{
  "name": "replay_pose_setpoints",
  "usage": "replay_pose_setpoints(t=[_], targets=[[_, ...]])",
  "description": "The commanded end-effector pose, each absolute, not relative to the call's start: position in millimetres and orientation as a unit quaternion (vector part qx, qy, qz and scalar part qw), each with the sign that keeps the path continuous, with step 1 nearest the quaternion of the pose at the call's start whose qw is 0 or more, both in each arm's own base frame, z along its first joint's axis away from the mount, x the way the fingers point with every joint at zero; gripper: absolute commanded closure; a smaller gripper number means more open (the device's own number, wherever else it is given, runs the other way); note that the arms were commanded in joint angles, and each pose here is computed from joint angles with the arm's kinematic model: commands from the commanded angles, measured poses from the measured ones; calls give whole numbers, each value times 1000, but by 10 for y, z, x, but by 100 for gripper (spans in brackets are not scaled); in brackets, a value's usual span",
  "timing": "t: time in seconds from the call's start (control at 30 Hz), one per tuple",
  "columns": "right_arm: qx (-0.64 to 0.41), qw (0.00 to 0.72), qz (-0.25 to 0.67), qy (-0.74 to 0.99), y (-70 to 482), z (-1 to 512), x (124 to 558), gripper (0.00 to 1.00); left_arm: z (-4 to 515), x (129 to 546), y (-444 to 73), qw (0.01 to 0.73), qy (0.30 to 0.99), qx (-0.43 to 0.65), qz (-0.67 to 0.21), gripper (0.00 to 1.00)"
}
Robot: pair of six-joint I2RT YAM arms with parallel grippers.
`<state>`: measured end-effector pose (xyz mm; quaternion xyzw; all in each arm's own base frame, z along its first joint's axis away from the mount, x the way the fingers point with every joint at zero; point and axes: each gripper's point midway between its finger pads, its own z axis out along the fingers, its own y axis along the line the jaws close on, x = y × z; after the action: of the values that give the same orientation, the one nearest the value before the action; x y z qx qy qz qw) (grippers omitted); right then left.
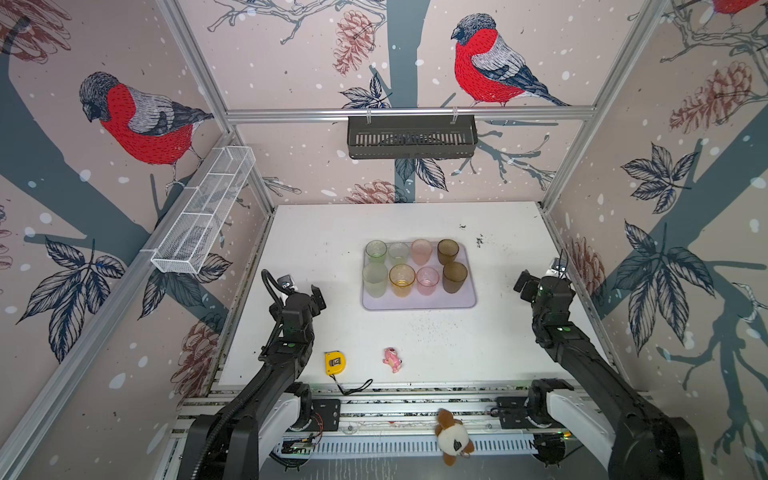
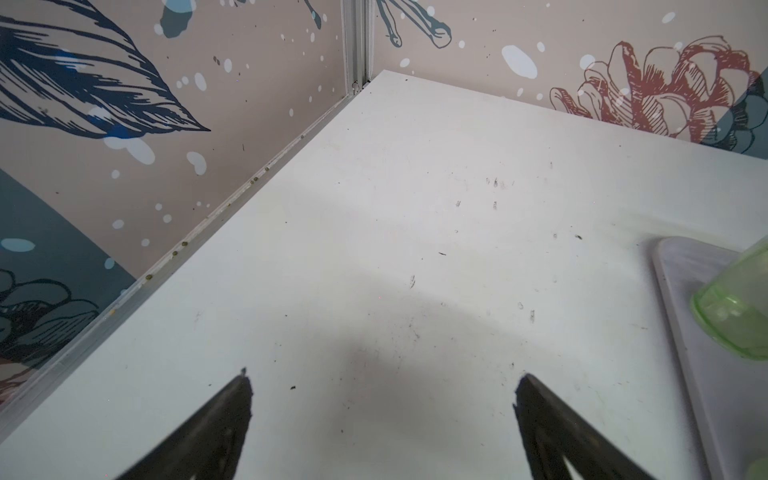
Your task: Place the glasses into the tray
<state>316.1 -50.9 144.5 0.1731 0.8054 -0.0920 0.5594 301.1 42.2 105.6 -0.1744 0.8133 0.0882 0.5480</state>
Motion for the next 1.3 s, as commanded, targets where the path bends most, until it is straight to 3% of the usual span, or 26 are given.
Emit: replay_pose_setpoints(t=[0.0,0.33,0.57,0.77,1.27], targets=[[178,602,-87,773,-523,1555,3225,0,1283,3142,461,599,777,-165,103,2],[177,611,-88,767,-547,1301,3276,0,1395,3523,369,634,755,-136,100,2],[149,641,-92,747,-512,1403,3539,0,1451,3734,322,654,741,-107,112,2],[124,657,-85,738,-435,1401,3706,0,1351,3704,326,665,731,-110,110,2],[102,673,-76,729,-350,1314,3647,0,1336,3677,321,673,724,-107,108,1]])
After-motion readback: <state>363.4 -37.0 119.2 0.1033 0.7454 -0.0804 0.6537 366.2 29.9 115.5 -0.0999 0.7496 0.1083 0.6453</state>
